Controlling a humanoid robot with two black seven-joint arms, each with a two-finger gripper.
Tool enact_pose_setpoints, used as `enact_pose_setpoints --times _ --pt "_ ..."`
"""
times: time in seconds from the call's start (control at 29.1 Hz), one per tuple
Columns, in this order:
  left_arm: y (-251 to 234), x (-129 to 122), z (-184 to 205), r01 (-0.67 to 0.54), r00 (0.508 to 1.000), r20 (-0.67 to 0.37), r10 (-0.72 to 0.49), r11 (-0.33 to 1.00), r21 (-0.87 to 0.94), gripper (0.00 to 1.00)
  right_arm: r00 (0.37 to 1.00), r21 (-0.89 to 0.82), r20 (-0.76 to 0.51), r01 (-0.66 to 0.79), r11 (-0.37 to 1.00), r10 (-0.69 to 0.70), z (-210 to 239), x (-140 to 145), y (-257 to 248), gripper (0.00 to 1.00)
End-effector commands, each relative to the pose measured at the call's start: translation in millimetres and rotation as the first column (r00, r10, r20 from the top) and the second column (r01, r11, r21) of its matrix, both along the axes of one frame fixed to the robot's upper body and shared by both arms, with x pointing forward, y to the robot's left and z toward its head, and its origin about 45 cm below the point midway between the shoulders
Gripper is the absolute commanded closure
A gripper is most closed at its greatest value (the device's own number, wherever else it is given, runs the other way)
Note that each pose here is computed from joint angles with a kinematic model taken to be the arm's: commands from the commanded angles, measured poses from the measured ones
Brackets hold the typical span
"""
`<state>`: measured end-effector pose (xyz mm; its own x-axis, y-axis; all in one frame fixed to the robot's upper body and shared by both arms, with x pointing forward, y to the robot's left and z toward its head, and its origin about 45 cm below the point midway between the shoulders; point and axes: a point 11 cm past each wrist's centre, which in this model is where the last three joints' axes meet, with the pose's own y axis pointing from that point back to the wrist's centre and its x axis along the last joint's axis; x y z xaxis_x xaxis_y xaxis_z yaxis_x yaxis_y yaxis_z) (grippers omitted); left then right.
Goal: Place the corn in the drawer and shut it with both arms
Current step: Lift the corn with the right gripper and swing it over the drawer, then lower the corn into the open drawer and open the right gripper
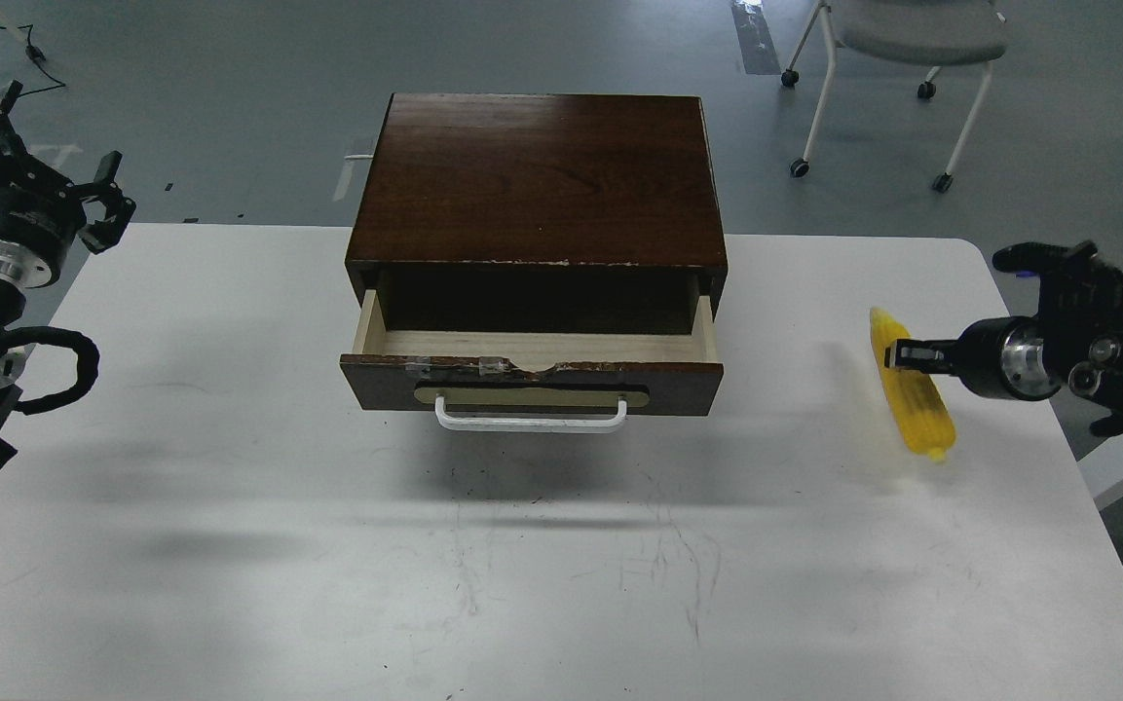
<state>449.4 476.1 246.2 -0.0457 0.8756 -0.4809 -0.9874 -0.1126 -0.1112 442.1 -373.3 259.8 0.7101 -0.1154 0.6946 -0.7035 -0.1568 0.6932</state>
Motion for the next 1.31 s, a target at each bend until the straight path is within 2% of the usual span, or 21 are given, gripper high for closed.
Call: enact_pose_setpoints --times 0.0,0.07,0.17,0.24,0.38,0.41,0.48,0.55,0.76,0.86,1.07,1.13,1.27 --pt "3 -1 2 0.002 1.000 -0.007 -0.002 1.000 0.016 0.02 0.986 -0.005 0.159 -0.058 0.998 0.058 81 27 22 1.00" --pt "4 0 4 0.002 1.000 -0.006 -0.002 1.000 0.019 0.02 0.969 -0.013 0.212 -0.125 0.992 0.125 112 31 47 1.00" --pt "4 1 7 0.004 1.000 -0.001 -0.004 1.000 0.021 0.02 0.912 -0.170 0.265 -0.276 0.946 0.314 144 28 86 1.00" --pt "4 2 8 0.005 1.000 -0.001 -0.005 1.000 0.021 0.02 0.844 -0.292 0.270 -0.386 0.875 0.463 157 20 117 1.00" --pt "13 -1 12 -0.009 1.000 0.000 0.009 0.999 0.035 0.02 0.712 -0.363 0.261 -0.553 0.750 0.652 173 -3 189 1.00" --pt "15 -2 12 -0.011 1.000 -0.001 0.011 0.999 0.037 0.02 0.685 -0.377 0.255 -0.580 0.722 0.683 173 -7 204 1.00" --pt "18 -5 11 -0.018 1.000 -0.004 0.018 0.999 0.041 0.02 0.586 -0.412 0.215 -0.670 0.617 0.781 165 -23 255 1.00" --pt "18 -5 11 -0.021 1.000 0.000 0.021 0.999 0.039 0.02 0.538 -0.435 0.188 -0.705 0.561 0.822 157 -31 273 1.00" --pt "13 -5 4 -0.019 1.000 -0.006 0.019 0.999 0.026 0.02 0.288 -0.574 0.031 -0.779 0.253 0.957 108 -67 334 1.00" --pt "13 -7 -2 -0.017 1.000 -0.020 0.018 0.999 0.027 0.02 0.212 -0.591 -0.012 -0.790 0.164 0.977 97 -78 352 1.00" --pt "11 -10 -10 -0.014 0.999 -0.036 0.015 1.000 0.022 0.02 0.139 -0.662 -0.126 -0.749 0.021 0.982 77 -80 349 1.00" --pt "13 -13 -13 -0.022 0.999 -0.040 0.023 0.999 0.024 0.02 0.094 -0.681 -0.170 -0.730 -0.048 0.981 66 -84 355 1.00" --pt "19 -19 -21 -0.033 0.998 -0.057 0.035 0.999 0.029 0.02 0.097 -0.678 -0.172 -0.733 -0.047 0.980 64 -83 354 1.00"
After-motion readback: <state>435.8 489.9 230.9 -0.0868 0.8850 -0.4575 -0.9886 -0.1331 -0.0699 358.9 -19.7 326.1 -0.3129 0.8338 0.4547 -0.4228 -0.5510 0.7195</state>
